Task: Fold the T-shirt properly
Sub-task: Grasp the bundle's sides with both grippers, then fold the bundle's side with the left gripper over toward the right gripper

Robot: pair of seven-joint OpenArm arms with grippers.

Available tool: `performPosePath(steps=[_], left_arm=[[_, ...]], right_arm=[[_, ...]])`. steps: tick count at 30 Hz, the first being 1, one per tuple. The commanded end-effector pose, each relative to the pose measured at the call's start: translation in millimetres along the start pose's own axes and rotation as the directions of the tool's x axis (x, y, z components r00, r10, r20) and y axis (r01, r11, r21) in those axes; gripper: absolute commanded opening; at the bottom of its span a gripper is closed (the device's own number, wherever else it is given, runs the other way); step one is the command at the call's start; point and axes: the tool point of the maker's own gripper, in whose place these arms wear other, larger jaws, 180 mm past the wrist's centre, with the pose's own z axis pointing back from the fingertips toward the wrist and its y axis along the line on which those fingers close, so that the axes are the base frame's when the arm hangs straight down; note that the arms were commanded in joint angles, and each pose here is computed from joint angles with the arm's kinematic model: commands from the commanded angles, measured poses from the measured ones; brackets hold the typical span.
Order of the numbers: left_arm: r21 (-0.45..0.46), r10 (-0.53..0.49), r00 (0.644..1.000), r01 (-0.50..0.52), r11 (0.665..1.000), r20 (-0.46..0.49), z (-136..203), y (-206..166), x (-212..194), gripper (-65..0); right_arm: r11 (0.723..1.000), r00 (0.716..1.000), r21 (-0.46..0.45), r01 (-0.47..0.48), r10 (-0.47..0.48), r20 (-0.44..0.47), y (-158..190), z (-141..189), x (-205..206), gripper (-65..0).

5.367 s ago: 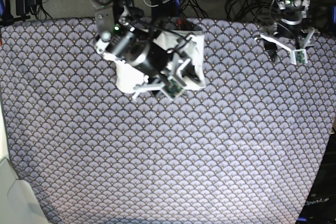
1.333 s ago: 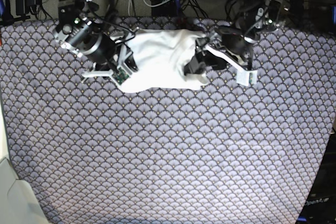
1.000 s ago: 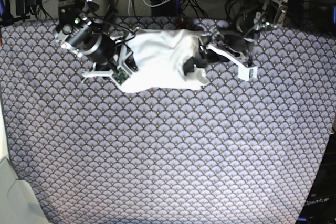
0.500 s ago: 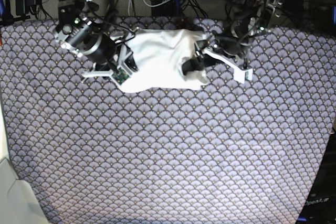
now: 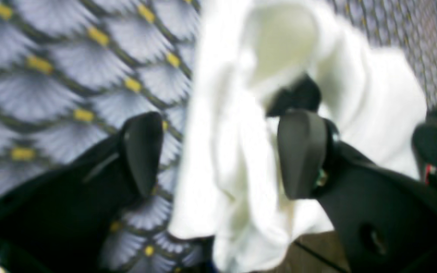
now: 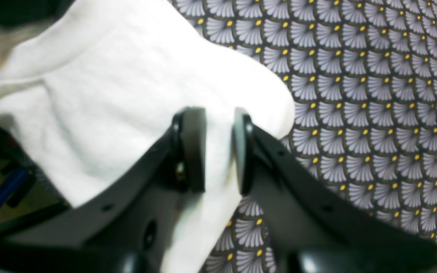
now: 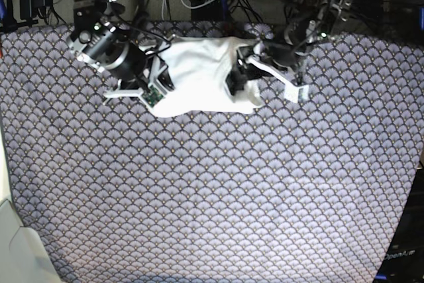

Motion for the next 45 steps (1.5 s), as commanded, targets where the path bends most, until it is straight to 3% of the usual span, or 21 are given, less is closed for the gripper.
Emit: performPosePath(steps=[1,12,15,20,34,39,45], left_arm=[[-0.021,-0.009,1.000,0.009,1.000,0.028,-1.3,-6.1,10.5,-18.7],[-0.012,-0.010,1.000,0.010,1.000,0.003,-7.6,-2.6,4.3,-21.1],[-0.020,-0.001,1.000,0.001,1.000,0.004,-9.0,-6.6,3.3,-33.7],[-0.024,0.004,1.000,-0.004,1.000,0.009,-9.6,-8.2,4.4,-65.0],[-0.057,-0.045,0.995,0.050,0.997,0.085,-13.7,-26.6,47.2,-64.5],[-0.089,-0.087,0.996,0.088,0.992,0.017,-20.7,-46.1,58.4,-64.5],[-0.016,-0.277,0.961,0.277,0.961,0.012,-30.8,-65.5,76.0,-64.5]], right_arm=[[1.000,0.999,-0.003,-0.006,0.006,0.048,-2.0,2.7,12.7,-50.3],[1.000,0.999,-0.003,-0.006,0.006,0.048,-2.0,2.7,12.7,-50.3],[1.000,0.999,-0.003,-0.006,0.006,0.048,-2.0,2.7,12.7,-50.3],[1.000,0.999,-0.004,-0.006,0.006,0.047,-2.5,2.8,12.5,-50.3],[1.000,0.999,-0.006,-0.019,0.019,0.032,-4.6,4.6,7.0,-50.3],[1.000,0.999,-0.007,-0.017,0.017,0.030,-5.2,5.0,6.1,-50.3],[0.999,0.999,-0.013,-0.030,0.030,0.015,-8.6,6.9,1.0,-50.5]])
